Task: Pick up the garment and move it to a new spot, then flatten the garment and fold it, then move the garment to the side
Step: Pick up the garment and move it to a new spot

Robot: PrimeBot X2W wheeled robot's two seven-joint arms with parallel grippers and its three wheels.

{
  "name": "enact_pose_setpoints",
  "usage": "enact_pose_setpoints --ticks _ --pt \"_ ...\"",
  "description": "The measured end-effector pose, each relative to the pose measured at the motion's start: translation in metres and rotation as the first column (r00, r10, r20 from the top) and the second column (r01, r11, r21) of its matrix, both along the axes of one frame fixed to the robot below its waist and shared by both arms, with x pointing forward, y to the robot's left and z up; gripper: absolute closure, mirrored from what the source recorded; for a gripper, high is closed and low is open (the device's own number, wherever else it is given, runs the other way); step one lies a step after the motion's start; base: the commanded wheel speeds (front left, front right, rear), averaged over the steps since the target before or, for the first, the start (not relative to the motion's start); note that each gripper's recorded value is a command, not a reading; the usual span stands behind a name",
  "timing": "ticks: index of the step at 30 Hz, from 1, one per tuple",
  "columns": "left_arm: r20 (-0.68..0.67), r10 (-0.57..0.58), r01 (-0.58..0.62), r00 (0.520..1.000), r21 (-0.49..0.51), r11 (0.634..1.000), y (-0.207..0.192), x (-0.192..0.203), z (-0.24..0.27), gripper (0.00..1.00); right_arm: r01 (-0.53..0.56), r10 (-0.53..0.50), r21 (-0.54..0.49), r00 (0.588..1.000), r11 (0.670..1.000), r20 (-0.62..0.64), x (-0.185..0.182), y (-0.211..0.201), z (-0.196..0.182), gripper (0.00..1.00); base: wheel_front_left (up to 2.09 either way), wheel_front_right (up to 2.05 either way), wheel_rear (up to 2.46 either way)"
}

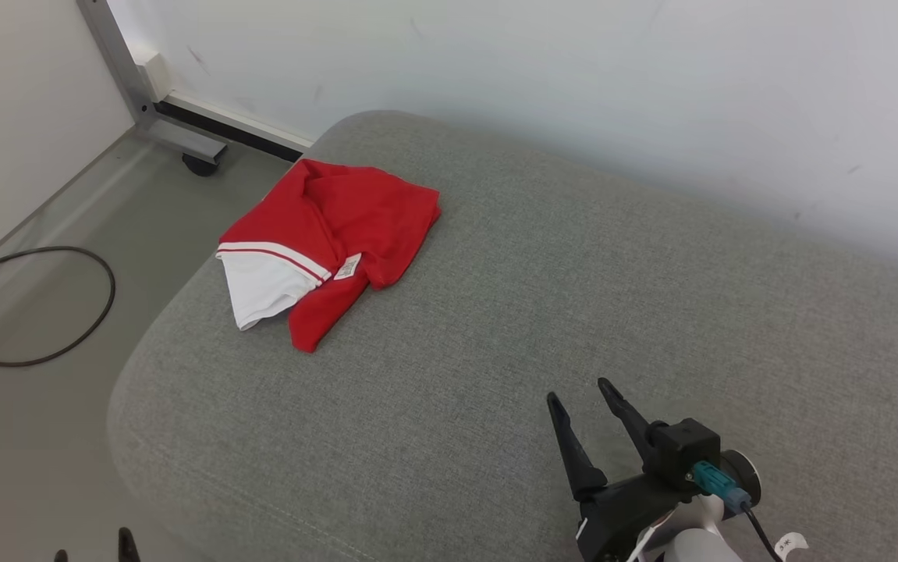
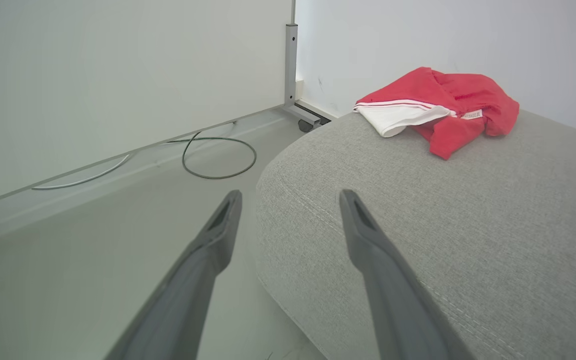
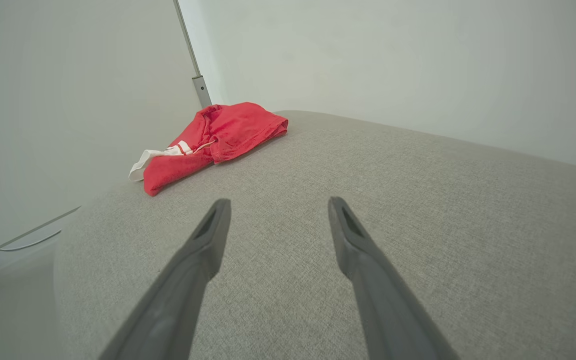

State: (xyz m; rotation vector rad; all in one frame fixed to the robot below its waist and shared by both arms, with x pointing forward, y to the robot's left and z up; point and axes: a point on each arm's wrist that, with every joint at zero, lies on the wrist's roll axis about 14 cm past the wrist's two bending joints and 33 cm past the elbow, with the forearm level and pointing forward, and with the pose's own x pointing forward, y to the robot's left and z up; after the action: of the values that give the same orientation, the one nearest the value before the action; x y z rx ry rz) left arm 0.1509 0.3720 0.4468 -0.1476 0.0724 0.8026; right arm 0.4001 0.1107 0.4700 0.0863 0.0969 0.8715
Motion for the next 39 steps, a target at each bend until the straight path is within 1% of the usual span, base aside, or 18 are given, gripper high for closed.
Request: enact_pose_setpoints --ticks 8,12,15,17,20,22,25,30,34,37,39 --pt "0.014 -0.081 0.081 0.997 -0.011 0.997 -0.003 0.028 -0.001 0.00 0.060 -0.060 -0.023 0.998 0.998 0.002 0.006 -0.021 -0.006 0.00 0.00 0.00 0.00" --pt "0.035 -0.121 0.121 0.992 0.009 0.993 0.004 0.052 0.010 0.00 0.075 -0.075 -0.034 0.997 0.997 0.020 0.009 -0.028 -0.006 0.00 0.00 0.00 0.00" --pt "0.013 -0.170 0.169 0.985 0.044 0.985 0.013 0.075 0.018 0.00 0.093 -0.091 -0.035 0.995 0.995 0.031 0.015 -0.035 -0.006 0.00 0.00 0.00 0.00" --pt "0.001 -0.205 0.204 0.979 0.073 0.976 0.018 0.095 0.026 0.00 0.106 -0.105 -0.037 0.994 0.994 0.039 0.021 -0.040 -0.007 0.00 0.00 0.00 0.00" --pt "-0.020 -0.270 0.270 0.963 0.091 0.958 0.017 0.128 0.031 0.00 0.132 -0.130 -0.044 0.990 0.990 0.047 0.032 -0.053 -0.010 0.00 0.00 0.00 0.00" --pt "-0.036 -0.323 0.325 0.946 0.105 0.940 0.015 0.150 0.035 0.00 0.154 -0.152 -0.052 0.987 0.987 0.048 0.038 -0.064 -0.013 0.00 0.00 0.00 0.00" --pt "-0.060 -0.373 0.378 0.926 0.118 0.918 0.019 0.177 0.040 0.00 0.184 -0.181 -0.059 0.982 0.981 0.050 0.047 -0.079 -0.018 0.00 0.00 0.00 0.00" --pt "-0.108 -0.446 0.455 0.889 0.080 0.887 0.013 0.219 0.033 0.00 0.244 -0.240 -0.071 0.969 0.967 0.056 0.059 -0.108 -0.024 0.00 0.00 0.00 0.00" --pt "-0.136 -0.482 0.490 0.866 0.037 0.871 0.009 0.248 0.025 0.00 0.291 -0.286 -0.088 0.956 0.953 0.067 0.071 -0.133 -0.030 0.00 0.00 0.00 0.00" --pt "-0.169 -0.496 0.495 0.852 -0.047 0.868 0.006 0.262 0.006 0.00 0.321 -0.315 -0.103 0.947 0.942 0.071 0.077 -0.150 -0.035 0.00 0.00 0.00 0.00" --pt "-0.197 -0.491 0.488 0.849 -0.065 0.870 0.011 0.268 -0.003 0.00 0.339 -0.333 -0.119 0.940 0.933 0.070 0.080 -0.162 -0.040 0.00 0.00 0.00 0.00"
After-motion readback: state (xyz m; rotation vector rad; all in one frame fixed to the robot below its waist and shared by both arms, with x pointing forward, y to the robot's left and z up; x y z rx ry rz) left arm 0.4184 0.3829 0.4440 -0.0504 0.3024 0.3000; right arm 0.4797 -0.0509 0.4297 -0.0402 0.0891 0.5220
